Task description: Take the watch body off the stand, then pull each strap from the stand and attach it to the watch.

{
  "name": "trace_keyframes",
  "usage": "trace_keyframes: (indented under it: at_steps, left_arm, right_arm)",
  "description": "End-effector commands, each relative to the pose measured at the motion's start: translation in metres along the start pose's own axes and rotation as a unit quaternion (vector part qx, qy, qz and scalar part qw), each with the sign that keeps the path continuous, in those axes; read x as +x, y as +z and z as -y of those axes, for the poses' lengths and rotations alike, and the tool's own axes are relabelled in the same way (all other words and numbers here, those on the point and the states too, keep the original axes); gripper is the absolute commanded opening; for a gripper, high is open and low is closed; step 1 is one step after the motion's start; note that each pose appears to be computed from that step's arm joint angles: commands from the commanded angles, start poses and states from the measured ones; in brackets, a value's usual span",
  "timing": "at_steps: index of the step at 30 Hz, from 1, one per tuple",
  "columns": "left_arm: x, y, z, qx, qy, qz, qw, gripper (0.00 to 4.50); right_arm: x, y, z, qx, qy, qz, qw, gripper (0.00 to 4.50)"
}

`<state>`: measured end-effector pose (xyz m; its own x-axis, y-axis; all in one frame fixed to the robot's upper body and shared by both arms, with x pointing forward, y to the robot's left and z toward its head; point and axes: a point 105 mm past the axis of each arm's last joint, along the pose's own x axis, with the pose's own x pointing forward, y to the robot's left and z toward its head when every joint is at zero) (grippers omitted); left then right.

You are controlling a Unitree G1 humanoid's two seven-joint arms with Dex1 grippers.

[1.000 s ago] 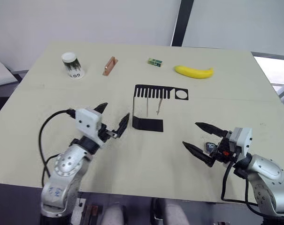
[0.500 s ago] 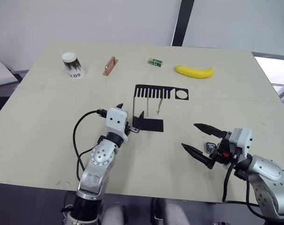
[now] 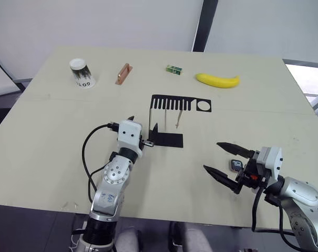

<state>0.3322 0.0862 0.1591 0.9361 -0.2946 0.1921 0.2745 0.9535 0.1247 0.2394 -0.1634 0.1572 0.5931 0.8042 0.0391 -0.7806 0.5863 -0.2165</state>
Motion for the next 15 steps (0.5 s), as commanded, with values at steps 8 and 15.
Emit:
trace_keyframes:
  at_steps: [8, 15]
  left_arm:
    - [0.006, 0.018, -0.007, 0.015, 0.034, 0.042, 0.998, 4.50]
    - [0.011, 0.020, -0.004, 0.011, 0.042, 0.048, 0.998, 4.50]
  right_arm:
    - [0.002, 0.008, 0.000, -0.016, -0.006, 0.016, 1.000, 4.40]
    - [0.003, 0.005, -0.002, -0.018, -0.007, 0.015, 1.000, 4.40]
